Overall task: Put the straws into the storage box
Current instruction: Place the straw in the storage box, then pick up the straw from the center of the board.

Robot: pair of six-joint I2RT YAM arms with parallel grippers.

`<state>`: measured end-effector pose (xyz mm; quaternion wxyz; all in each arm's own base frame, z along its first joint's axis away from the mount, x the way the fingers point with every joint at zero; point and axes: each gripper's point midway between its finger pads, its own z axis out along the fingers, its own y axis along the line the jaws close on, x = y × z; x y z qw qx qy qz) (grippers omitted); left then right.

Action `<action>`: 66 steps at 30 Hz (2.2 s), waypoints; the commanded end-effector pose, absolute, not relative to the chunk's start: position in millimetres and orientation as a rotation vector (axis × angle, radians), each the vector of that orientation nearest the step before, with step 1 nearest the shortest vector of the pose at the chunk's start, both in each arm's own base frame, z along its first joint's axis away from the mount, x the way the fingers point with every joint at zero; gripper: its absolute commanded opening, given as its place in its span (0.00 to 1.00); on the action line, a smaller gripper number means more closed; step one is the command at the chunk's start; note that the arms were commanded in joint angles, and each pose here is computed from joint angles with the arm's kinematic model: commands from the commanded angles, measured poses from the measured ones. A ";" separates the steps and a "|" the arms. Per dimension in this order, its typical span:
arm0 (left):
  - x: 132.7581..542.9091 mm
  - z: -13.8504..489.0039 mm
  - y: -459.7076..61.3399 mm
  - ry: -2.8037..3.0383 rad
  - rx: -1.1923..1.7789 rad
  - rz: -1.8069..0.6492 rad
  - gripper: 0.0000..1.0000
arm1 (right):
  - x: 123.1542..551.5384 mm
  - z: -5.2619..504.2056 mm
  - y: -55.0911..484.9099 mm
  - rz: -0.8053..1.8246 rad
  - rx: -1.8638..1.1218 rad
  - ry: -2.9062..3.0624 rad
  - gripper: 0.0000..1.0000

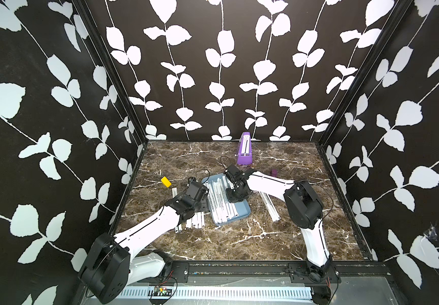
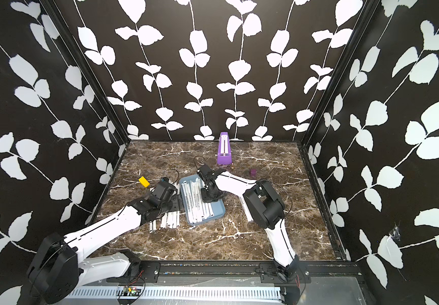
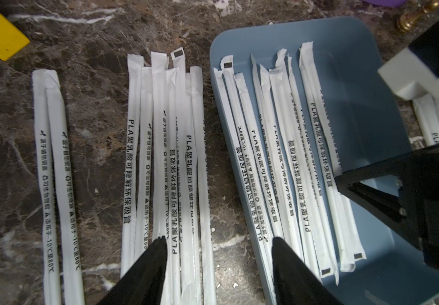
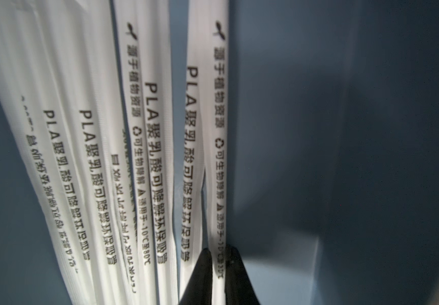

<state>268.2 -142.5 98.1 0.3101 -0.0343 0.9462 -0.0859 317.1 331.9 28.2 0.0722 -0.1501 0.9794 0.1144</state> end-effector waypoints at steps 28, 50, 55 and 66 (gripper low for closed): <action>237.2 33.4 -22.5 2.835 -0.486 0.009 0.24 | 321.0 103.3 320.6 0.380 -0.453 2.780 0.29; 230.2 6.5 -16.7 2.933 -0.531 0.072 0.15 | 322.3 105.1 324.4 0.401 -0.460 2.773 0.29; 227.8 13.1 -16.0 2.937 -0.512 0.077 0.06 | 325.3 111.7 328.6 0.419 -0.457 2.757 0.29; 251.2 120.0 -23.0 2.690 -0.385 -0.038 0.00 | 316.1 132.5 341.7 0.570 -0.442 2.740 0.29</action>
